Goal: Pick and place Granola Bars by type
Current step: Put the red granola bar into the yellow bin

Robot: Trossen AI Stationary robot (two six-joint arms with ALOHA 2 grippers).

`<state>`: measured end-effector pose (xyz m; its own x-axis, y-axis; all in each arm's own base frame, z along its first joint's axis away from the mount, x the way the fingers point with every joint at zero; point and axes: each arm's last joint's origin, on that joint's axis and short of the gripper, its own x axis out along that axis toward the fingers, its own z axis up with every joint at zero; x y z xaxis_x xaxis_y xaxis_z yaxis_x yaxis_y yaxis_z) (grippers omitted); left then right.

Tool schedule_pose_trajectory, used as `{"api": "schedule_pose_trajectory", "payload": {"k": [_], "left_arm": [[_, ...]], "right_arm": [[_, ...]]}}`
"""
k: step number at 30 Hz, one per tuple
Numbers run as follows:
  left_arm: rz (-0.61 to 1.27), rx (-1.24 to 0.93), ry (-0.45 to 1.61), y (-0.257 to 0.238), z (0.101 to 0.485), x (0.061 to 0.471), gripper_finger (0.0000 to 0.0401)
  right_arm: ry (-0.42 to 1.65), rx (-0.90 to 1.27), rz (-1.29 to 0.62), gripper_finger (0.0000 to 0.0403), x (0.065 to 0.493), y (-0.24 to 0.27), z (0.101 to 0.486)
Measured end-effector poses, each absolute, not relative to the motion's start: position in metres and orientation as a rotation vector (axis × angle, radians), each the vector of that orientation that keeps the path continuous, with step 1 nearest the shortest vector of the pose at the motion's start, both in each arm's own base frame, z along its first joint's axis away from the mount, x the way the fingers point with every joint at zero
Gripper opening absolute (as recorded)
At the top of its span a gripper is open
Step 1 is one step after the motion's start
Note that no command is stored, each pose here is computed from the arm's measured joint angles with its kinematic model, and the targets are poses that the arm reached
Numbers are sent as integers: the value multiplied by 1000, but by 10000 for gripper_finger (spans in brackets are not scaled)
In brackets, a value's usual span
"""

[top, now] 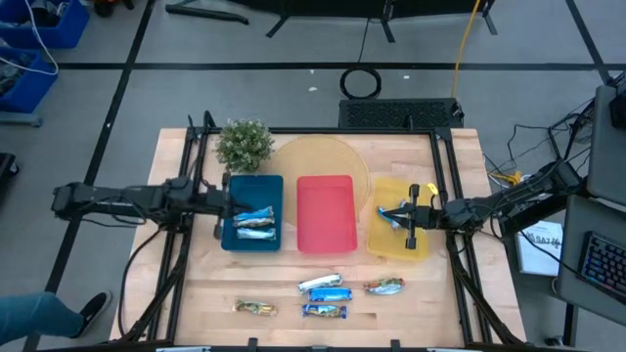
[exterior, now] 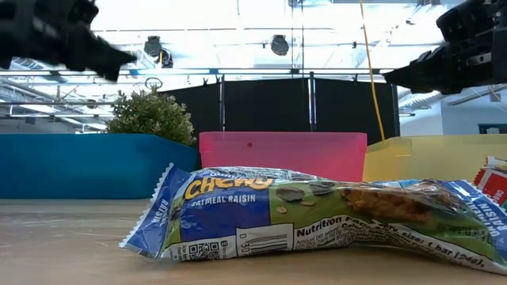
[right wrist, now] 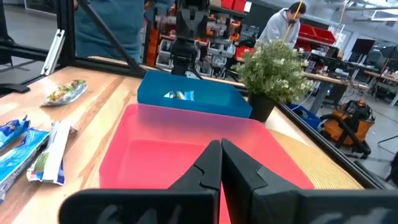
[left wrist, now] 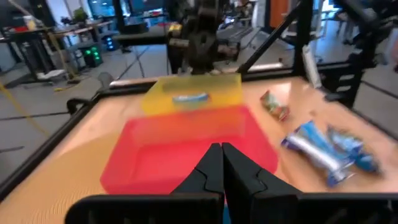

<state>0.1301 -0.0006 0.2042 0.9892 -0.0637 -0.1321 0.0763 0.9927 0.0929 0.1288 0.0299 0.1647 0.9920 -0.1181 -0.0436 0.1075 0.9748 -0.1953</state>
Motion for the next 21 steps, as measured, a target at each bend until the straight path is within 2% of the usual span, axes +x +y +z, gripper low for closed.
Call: {"api": "schedule_pose_trajectory", "payload": {"k": [7, 13, 21], "left_arm": [[-23, 96, 100, -1, 159, 126, 2], [21, 86, 146, 0, 154, 125, 3], [57, 98, 184, 1, 151, 125, 4]], "right_arm": [[122, -202, -110, 0, 130, 31, 160], [223, -216, -137, 0, 146, 35, 194], [587, -245, -155, 0, 176, 60, 250]]}}
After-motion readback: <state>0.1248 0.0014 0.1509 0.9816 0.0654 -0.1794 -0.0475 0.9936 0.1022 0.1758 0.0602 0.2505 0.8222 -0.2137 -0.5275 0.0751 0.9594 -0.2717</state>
